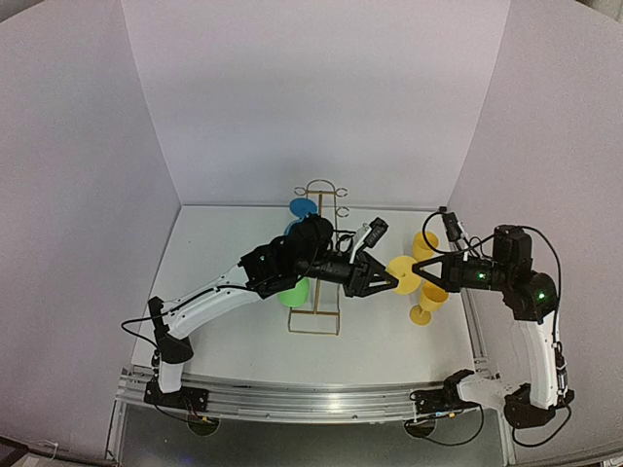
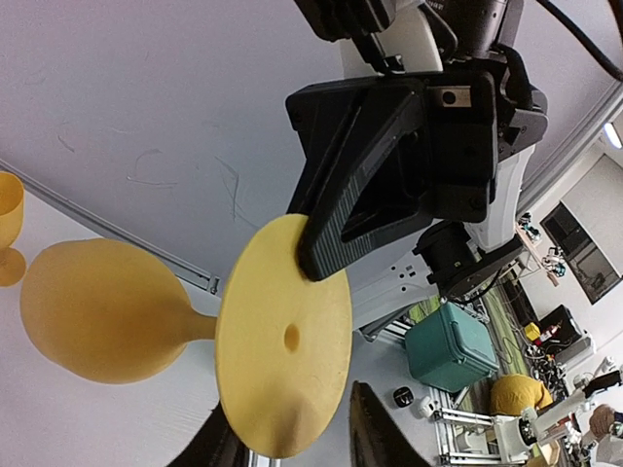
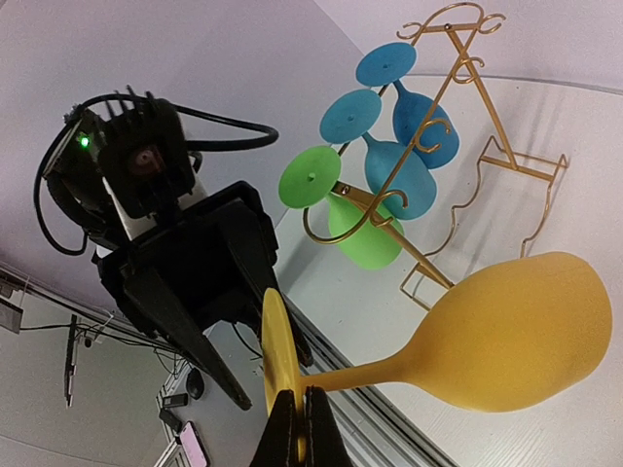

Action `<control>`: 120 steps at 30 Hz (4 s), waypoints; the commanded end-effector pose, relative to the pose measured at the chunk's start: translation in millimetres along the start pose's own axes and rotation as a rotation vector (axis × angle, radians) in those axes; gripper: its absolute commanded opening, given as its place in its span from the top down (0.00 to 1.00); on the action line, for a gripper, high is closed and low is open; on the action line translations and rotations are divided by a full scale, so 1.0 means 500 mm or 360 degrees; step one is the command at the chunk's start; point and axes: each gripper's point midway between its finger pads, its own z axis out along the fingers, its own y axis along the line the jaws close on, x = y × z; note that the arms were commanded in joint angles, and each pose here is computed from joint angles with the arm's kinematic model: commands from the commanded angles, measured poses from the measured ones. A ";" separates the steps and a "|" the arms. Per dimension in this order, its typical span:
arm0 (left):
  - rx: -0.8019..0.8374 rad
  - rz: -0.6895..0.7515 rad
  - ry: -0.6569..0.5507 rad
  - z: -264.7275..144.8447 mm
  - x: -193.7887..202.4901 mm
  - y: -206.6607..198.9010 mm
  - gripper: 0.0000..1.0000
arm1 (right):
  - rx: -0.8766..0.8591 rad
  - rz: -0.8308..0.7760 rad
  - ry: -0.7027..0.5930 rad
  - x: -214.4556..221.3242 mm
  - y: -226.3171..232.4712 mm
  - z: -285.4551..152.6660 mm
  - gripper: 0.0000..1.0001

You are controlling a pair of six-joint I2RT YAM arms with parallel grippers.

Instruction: Take the wine glass off the wine glass rack

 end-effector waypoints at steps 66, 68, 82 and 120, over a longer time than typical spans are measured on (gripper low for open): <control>-0.0342 0.3192 0.0305 -0.127 0.211 0.065 1.00 | 0.0060 0.0421 0.0452 0.091 -0.047 0.048 0.45; -0.0363 0.3180 0.0310 -0.122 0.204 0.068 1.00 | 0.0059 0.0421 0.0472 0.094 -0.047 0.054 0.52; -0.0487 0.3061 0.0353 -0.124 0.178 0.084 1.00 | 0.0120 0.0357 0.0475 0.092 -0.052 0.060 0.98; -0.0884 0.1881 -0.0430 -0.421 -0.049 -0.058 0.23 | 0.1620 0.0208 0.0258 -0.077 -0.365 0.028 1.00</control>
